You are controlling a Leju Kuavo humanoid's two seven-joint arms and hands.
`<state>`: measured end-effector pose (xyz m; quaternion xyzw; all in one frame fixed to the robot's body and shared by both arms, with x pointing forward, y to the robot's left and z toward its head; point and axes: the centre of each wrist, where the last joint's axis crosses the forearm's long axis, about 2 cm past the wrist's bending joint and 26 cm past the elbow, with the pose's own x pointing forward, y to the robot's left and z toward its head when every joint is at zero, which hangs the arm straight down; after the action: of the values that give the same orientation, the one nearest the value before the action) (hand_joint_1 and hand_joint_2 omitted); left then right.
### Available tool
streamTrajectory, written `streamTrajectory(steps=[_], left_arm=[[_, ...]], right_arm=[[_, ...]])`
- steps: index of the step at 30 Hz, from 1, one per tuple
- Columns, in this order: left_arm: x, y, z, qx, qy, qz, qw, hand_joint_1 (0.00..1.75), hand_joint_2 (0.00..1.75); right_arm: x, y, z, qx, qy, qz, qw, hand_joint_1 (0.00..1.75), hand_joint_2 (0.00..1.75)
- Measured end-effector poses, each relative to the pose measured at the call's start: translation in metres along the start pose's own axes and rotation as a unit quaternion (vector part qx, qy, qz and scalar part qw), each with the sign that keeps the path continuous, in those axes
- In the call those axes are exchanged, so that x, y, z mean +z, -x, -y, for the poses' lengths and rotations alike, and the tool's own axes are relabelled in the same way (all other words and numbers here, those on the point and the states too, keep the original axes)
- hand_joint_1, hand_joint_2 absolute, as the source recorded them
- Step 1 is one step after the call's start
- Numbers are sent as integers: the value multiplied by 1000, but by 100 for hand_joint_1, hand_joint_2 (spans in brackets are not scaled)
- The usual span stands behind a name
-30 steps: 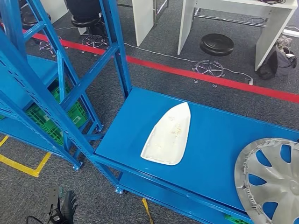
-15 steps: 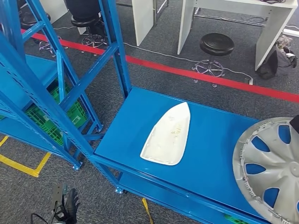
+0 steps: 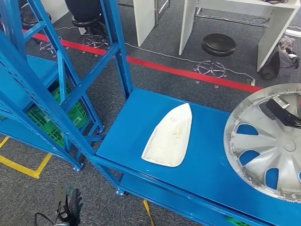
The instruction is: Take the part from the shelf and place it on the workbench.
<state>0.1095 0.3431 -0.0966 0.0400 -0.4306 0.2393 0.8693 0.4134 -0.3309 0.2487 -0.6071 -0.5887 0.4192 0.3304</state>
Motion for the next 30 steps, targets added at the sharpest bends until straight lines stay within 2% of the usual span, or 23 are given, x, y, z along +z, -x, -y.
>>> streamTrajectory(steps=[10, 19, 21, 23, 27, 30], left_arm=[[1, 2, 4, 1, -2, 8, 1000, 0, 0], [1, 3, 6, 2, -5, 17, 1000, 0, 0], [1, 3, 6, 2, -6, 18, 1000, 0, 87], [1, 3, 6, 2, -7, 19, 1000, 0, 175], [2, 4, 7, 3, -5, 24, 1000, 0, 0], [2, 4, 6, 5, 1, 26, 1000, 0, 0]], right_arm=[[-6, -51, 40, -40, 114, 93, 988, 175, 175], [-5, -80, 65, -88, 160, 122, 976, 175, 175], [-5, -83, 69, -113, 164, 127, 972, 175, 175], [-4, -86, 73, -167, 162, 128, 964, 175, 175], [2, -95, 81, -312, 136, 122, 932, 175, 175], [10, -102, 88, -380, 123, 123, 909, 175, 175]])
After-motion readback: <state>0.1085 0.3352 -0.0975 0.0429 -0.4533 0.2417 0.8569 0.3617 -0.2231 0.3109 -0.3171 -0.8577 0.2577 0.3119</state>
